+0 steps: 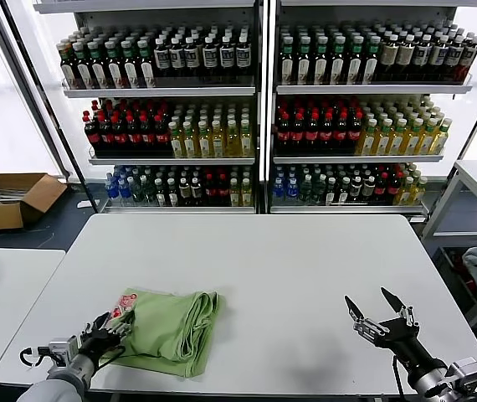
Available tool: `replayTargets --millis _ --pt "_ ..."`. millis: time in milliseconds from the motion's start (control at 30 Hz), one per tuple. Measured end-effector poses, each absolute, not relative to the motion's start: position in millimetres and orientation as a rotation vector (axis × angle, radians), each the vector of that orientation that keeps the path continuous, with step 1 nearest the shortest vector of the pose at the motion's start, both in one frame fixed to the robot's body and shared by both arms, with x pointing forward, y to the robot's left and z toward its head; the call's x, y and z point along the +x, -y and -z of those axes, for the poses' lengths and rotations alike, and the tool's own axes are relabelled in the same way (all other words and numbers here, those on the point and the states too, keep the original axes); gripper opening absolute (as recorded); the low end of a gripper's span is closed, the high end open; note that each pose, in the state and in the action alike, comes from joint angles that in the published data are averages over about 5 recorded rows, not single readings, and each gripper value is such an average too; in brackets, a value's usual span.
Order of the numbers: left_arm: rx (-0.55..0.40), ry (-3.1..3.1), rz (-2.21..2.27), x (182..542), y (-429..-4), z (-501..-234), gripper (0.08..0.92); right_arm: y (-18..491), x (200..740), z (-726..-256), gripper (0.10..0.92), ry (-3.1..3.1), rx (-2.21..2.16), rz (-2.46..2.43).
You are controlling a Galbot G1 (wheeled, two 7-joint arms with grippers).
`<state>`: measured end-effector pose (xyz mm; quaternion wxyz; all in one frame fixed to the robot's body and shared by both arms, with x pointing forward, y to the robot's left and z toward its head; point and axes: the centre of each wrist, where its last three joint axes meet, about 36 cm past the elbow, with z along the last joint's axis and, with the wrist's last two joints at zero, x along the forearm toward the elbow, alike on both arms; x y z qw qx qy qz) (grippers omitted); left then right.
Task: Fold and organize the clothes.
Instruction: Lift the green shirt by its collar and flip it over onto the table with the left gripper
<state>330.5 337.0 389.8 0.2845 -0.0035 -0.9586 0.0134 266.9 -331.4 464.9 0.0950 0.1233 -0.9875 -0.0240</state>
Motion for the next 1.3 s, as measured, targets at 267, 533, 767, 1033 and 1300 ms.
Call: replayTargets --millis 267,533,767,1033,1300 --pt "-0.026 2.563 -0.068 329.2 -329.6 -385.9 0.341 332.3 266.6 -464.9 0.823 2.928 0.362 0.072" --pt "0.031 2.597 -0.091 331.8 -329.5 -391.1 0.130 331.3 267.3 -463.6 0.823 2.929 0.361 0.078" --pt "0.162 2.675 -0.109 337.5 -345.5 -410.9 0.115 330.4 269.2 -463.4 0.823 2.935 0.360 0.083" --pt "0.361 2.729 -0.024 337.1 -417.0 -437.3 0.115 330.7 268.5 -462.3 0.823 2.934 0.364 0.091" --pt "0.501 2.766 0.164 342.6 -501.2 -482.6 0.115 329.2 269.1 -463.5 0.823 2.939 0.375 0.098"
